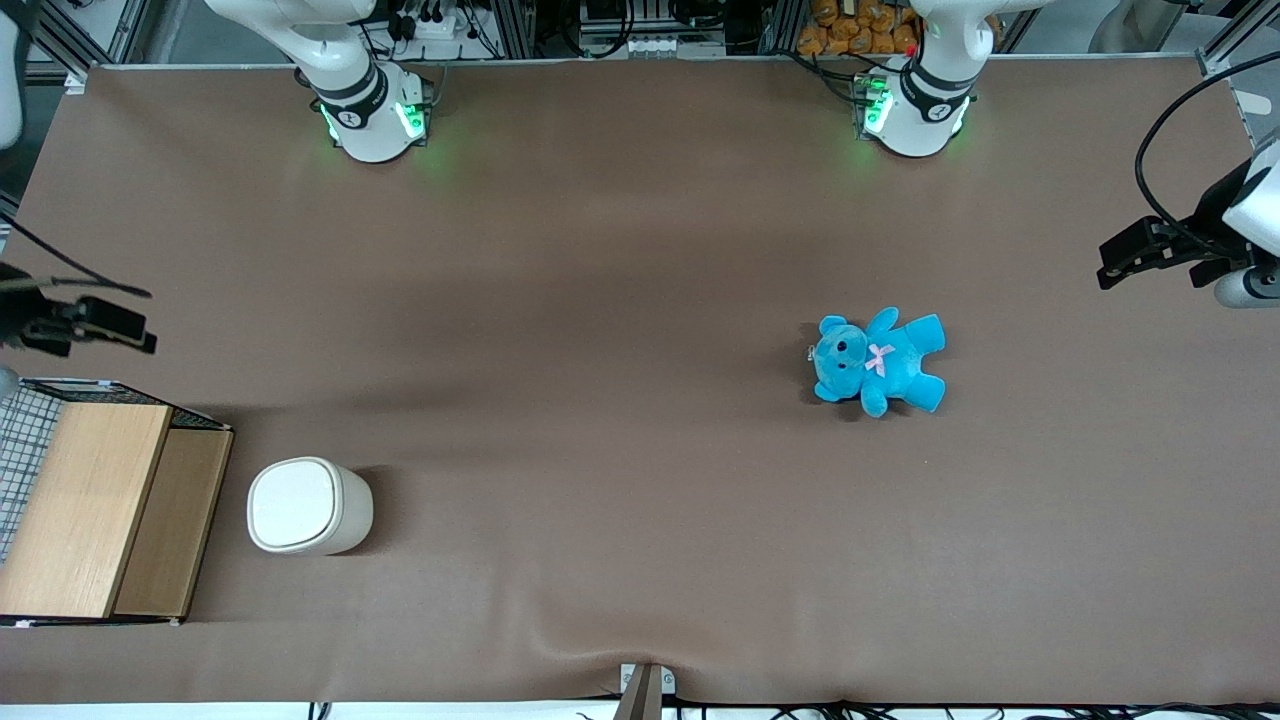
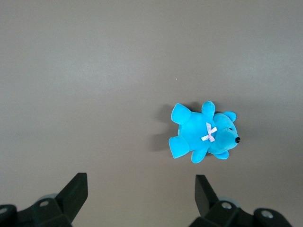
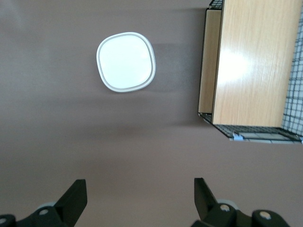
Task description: Open trash can with right arm
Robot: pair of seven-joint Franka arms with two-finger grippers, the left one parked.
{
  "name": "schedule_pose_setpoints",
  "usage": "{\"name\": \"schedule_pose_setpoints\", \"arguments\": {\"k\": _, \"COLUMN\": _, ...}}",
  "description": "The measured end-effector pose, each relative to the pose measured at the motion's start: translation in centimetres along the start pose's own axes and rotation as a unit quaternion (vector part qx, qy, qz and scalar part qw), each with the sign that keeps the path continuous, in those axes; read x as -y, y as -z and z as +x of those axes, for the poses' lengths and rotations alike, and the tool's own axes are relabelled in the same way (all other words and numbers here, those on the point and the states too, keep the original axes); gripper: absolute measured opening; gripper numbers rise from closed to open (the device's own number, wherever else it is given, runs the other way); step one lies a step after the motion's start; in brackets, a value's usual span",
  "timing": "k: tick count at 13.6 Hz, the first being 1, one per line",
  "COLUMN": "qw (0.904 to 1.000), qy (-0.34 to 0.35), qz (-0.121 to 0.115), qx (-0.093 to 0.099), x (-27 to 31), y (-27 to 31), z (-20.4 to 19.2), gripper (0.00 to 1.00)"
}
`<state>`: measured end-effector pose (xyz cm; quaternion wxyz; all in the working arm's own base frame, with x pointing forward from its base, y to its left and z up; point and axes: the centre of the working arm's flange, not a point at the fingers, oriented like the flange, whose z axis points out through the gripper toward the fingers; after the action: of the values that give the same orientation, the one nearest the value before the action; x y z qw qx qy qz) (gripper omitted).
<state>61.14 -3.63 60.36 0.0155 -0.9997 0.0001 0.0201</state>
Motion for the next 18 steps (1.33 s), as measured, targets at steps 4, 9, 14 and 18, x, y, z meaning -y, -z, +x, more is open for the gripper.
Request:
{"name": "schedule_pose_setpoints", "arguments": {"k": 4, "qw": 0.9999, "qy": -0.015, "qz": 0.002, "qx": -0.007, "x": 0.1, "y": 2.1, "z": -3.1, "gripper": 1.00}}
{"name": "schedule_pose_setpoints", "arguments": {"k": 9, "qw": 0.9997, "qy": -0.020, "qz": 0.005, "qx": -0.011, "x": 0.1, "y": 3.7, "z": -6.8, "gripper": 1.00}}
{"name": "schedule_pose_setpoints", "arguments": {"k": 14, "qw": 0.9995, "qy": -0.025, "qz": 0.005, "qx": -0.020, "x": -0.4, "y": 4.1, "z": -7.2, "gripper": 1.00}}
{"name": "schedule_pose_setpoints", "arguments": {"k": 18, "qw": 0.9992, "qy": -0.034, "qz": 0.006, "qx": -0.020, "x": -1.3, "y": 4.2, "z": -7.2, "gripper": 1.00}}
